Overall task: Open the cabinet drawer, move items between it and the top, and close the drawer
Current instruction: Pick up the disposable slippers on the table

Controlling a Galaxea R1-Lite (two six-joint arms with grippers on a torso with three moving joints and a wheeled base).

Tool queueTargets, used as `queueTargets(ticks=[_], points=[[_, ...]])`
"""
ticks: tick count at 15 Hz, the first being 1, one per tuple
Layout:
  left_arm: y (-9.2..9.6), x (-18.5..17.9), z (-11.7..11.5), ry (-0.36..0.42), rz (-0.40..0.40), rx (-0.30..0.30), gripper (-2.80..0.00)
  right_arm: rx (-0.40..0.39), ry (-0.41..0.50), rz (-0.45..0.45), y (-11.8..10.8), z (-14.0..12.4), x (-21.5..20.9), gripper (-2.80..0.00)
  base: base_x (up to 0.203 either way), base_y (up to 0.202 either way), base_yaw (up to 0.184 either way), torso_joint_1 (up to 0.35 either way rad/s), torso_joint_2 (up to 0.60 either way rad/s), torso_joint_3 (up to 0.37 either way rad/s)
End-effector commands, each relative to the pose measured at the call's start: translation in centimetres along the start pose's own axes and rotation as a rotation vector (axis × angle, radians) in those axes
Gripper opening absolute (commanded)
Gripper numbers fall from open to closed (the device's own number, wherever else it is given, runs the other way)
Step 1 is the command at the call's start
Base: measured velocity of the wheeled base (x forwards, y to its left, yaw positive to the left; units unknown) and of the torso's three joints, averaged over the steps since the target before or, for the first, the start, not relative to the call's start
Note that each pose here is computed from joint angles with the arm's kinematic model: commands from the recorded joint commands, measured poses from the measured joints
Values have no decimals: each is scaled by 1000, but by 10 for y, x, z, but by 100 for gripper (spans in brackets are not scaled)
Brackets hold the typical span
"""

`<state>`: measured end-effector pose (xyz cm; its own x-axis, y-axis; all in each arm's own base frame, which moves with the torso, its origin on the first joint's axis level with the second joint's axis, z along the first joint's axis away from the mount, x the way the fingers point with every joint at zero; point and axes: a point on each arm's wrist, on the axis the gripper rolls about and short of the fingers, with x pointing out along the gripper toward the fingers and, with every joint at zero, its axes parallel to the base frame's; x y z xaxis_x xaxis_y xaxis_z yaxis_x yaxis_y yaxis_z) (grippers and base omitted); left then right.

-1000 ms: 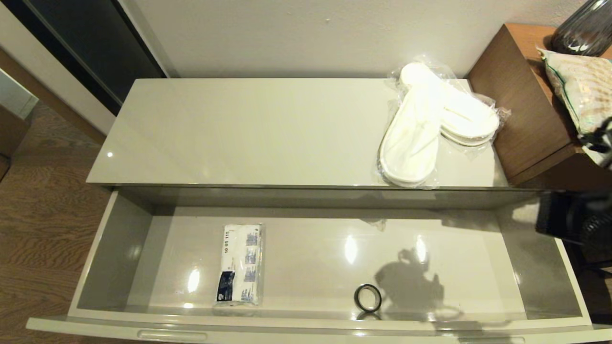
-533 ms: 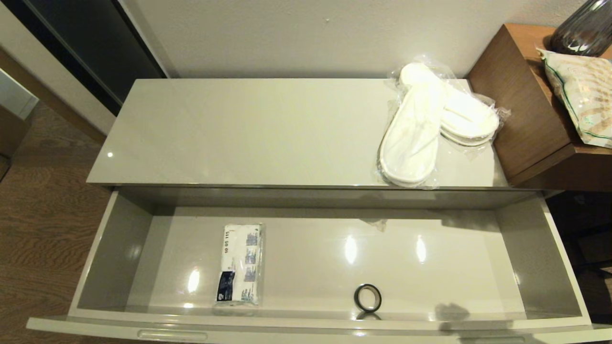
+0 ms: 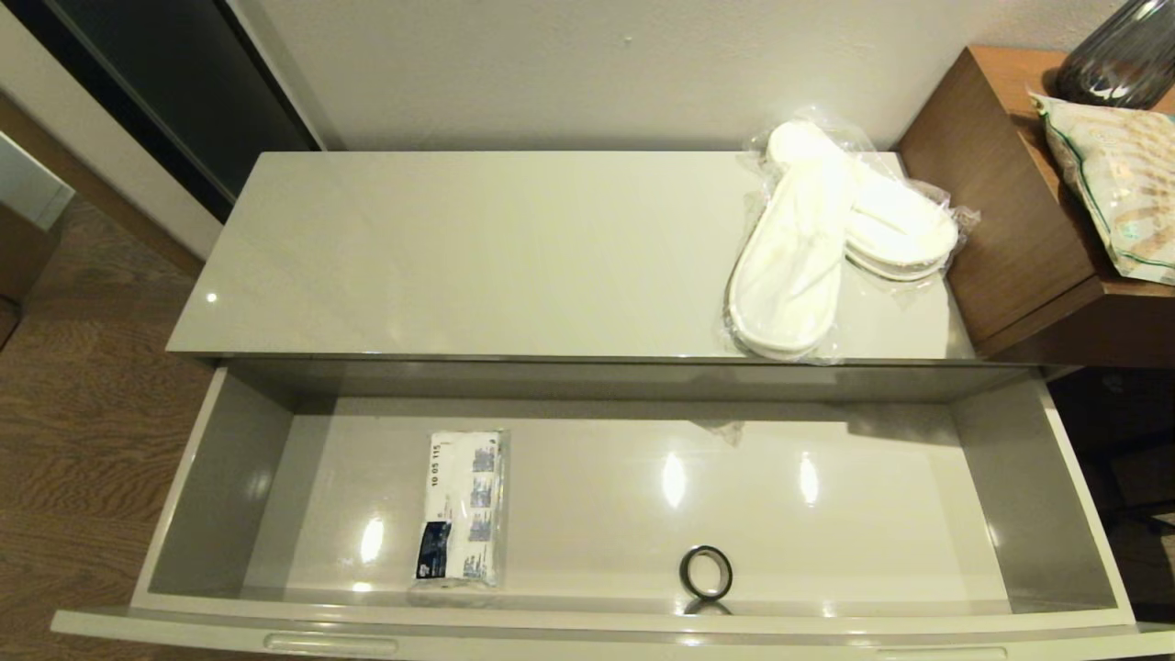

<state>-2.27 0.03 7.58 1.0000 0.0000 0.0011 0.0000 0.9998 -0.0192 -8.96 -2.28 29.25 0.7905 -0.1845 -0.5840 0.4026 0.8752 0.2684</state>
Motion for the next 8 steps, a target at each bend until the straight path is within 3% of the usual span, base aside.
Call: queueTargets(ticks=[1,3,6,8], points=[[0,0,0,0,0,-1,-280,4,-123,23,-19,-52,-35,-280,0,0,0,0,0,0],[0,0,0,0,0,-1,-280,-69,-176,39,-26,-89,-42,-280,0,0,0,0,0,0],[0,0,0,0,0,0,-280,-98,-193,27,-45,-127,-28,-280,0,0,0,0,0,0],[0,0,0,1,0,-1,-280,-106,-189,20,-49,-133,-23,-280,0,0,0,0,0,0]])
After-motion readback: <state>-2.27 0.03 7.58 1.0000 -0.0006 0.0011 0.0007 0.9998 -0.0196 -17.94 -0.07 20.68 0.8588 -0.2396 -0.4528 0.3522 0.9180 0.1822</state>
